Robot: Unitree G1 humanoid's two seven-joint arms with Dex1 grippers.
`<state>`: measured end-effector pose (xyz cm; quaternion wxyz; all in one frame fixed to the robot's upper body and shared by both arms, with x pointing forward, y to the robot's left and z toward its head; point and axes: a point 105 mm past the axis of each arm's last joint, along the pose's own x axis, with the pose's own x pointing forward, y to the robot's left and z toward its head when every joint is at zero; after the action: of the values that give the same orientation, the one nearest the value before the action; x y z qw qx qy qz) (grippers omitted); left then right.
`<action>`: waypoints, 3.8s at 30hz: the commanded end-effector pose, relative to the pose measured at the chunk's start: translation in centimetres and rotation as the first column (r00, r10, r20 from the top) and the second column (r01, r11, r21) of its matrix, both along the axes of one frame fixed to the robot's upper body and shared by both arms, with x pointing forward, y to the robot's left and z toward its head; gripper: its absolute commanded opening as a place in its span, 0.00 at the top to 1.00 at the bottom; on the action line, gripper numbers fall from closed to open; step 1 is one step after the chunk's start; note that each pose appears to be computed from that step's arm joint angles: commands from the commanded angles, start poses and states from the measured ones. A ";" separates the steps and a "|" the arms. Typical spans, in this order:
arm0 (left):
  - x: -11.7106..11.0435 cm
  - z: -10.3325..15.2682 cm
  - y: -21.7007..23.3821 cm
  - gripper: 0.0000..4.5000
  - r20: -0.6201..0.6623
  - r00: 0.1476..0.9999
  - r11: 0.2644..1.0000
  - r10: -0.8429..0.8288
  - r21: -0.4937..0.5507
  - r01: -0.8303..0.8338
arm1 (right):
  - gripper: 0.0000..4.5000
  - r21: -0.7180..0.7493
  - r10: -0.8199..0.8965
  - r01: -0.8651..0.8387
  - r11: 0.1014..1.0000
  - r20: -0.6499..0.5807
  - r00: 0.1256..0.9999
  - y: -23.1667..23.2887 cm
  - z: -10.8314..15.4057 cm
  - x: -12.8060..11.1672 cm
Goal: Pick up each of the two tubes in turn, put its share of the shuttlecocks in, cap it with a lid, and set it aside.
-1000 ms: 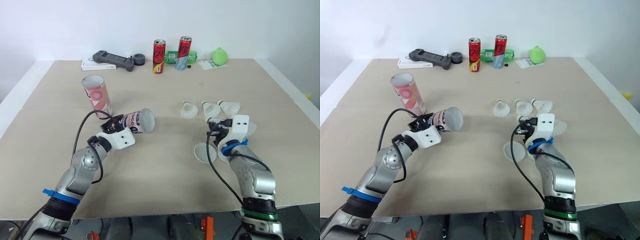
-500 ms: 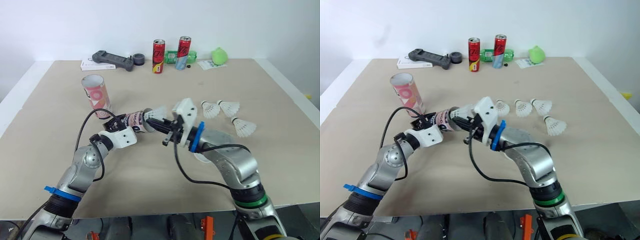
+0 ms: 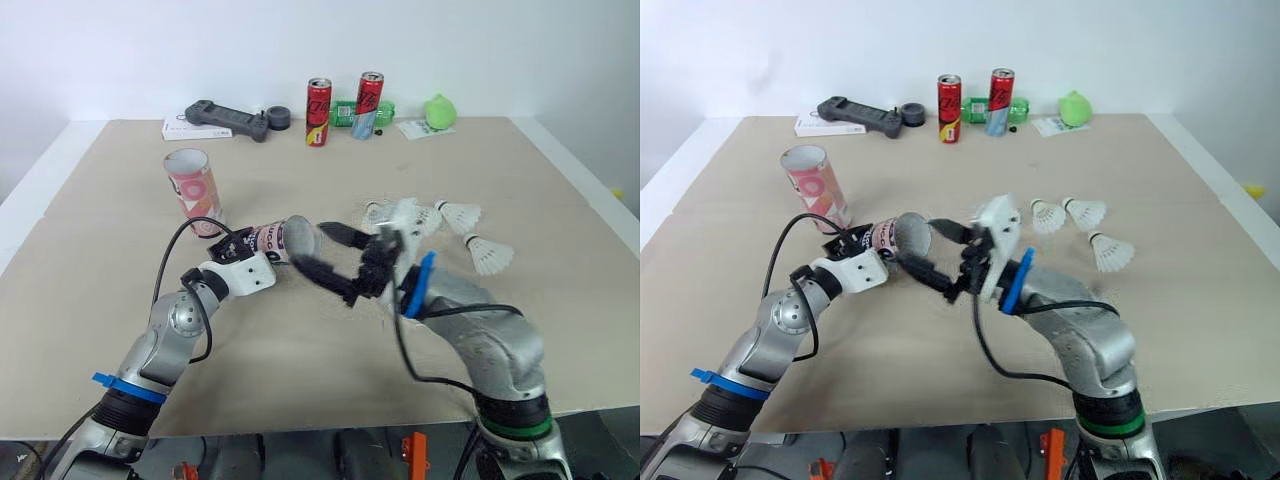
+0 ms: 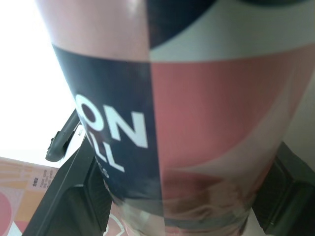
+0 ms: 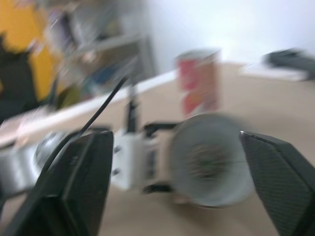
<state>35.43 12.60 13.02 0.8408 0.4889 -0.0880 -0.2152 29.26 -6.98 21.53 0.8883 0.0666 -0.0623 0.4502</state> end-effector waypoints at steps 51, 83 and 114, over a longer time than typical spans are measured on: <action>-0.8 0.1 1.5 0.28 0.001 0.997 0.997 0.071 0.014 -0.071 | 0.99 -0.181 0.101 -0.064 0.981 0.204 0.974 0.3 1.7 3.2; -0.5 0.0 1.1 0.28 -0.004 0.998 0.998 0.064 0.000 -0.064 | 0.44 -0.449 0.368 -0.233 0.862 0.241 0.898 2.0 4.5 0.9; -0.2 0.3 -0.2 0.28 0.012 0.999 0.999 0.032 -0.011 -0.032 | 0.99 -0.853 0.620 -0.098 0.513 0.289 0.729 10.0 -0.3 5.7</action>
<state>35.44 13.19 13.08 0.8495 0.4871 -0.0748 -0.1882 35.90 2.61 19.05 0.6425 -0.4667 -0.0603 0.6048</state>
